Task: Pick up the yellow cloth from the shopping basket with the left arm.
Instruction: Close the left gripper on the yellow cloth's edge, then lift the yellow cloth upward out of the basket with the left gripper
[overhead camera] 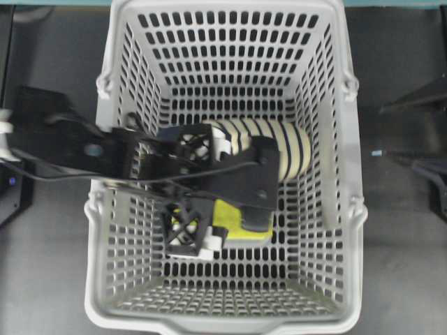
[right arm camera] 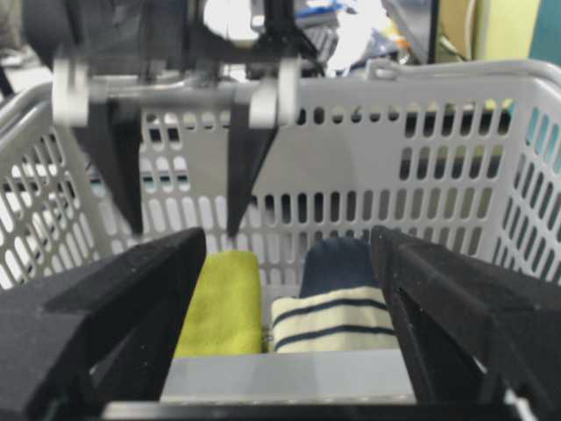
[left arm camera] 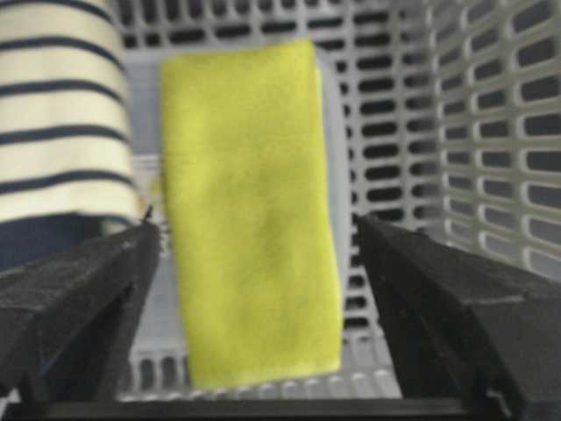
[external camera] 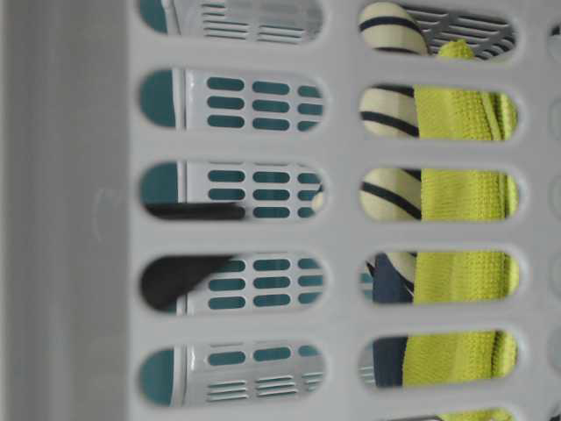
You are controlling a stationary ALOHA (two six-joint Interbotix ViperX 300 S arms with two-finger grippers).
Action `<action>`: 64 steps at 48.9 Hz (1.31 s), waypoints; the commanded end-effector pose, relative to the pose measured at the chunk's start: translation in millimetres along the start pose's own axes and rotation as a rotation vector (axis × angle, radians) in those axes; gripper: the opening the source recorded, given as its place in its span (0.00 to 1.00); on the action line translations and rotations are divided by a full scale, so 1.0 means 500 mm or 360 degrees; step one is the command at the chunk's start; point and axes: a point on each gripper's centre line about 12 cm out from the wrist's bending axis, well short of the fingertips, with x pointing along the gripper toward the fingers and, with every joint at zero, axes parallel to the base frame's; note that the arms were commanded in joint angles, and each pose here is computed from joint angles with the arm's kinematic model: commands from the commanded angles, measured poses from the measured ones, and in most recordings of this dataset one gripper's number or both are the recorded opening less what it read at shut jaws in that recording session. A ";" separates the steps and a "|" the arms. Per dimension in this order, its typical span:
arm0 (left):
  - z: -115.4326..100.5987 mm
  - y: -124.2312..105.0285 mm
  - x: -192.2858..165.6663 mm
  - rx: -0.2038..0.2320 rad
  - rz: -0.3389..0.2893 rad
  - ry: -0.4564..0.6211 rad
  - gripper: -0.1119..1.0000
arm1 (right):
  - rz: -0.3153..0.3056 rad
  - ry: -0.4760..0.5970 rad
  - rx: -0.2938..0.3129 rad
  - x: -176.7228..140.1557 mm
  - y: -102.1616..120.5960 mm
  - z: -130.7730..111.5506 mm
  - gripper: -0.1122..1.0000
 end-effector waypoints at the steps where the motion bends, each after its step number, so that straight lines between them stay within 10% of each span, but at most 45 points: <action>1: 0.005 -0.010 0.016 0.0017 -0.0004 0.0014 0.88 | -0.0002 -0.0034 0.0003 0.002 0.000 0.017 0.76; 43: -0.116 0.001 0.163 0.0013 0.0012 0.0288 0.84 | -0.0001 -0.0032 0.0042 -0.005 0.000 0.007 0.75; 64: -0.105 0.002 0.149 0.0039 0.0010 0.0258 0.24 | 0.0000 -0.0068 0.0042 -0.020 0.000 0.008 0.75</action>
